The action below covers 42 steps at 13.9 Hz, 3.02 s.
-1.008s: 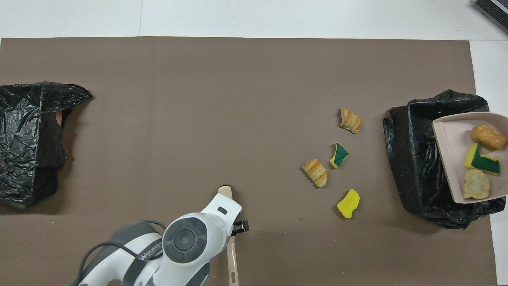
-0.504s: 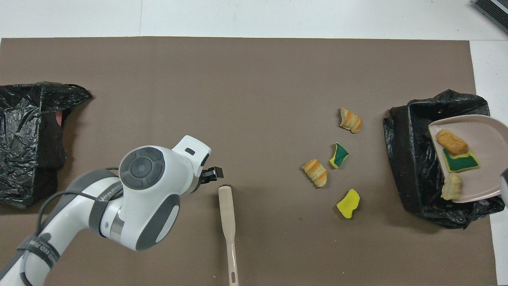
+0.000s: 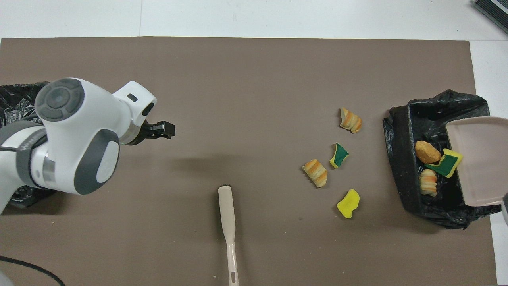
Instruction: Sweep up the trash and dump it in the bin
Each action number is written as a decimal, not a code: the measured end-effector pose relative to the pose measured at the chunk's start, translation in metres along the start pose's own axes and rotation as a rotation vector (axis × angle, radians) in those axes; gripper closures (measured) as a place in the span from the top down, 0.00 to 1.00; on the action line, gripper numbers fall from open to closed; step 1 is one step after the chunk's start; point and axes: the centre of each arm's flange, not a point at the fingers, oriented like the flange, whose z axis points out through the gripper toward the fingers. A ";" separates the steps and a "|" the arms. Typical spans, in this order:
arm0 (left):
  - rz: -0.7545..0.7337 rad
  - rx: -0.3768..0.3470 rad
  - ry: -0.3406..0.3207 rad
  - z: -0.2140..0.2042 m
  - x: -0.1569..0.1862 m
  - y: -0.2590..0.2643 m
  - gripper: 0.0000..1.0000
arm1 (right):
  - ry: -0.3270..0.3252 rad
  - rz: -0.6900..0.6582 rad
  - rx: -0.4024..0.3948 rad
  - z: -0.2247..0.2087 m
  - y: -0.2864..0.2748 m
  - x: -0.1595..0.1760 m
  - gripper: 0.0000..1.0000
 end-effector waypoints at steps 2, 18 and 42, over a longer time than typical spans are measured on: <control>0.039 0.001 -0.013 -0.025 0.015 -0.034 1.00 | -0.015 0.030 0.016 -0.020 -0.004 -0.009 0.31; 0.158 0.020 -0.038 -0.179 -0.012 -0.160 1.00 | 0.515 0.921 0.238 -0.183 0.052 0.132 0.31; 0.179 0.020 -0.082 -0.179 -0.027 -0.149 1.00 | 0.635 1.581 0.719 -0.322 0.157 0.556 0.31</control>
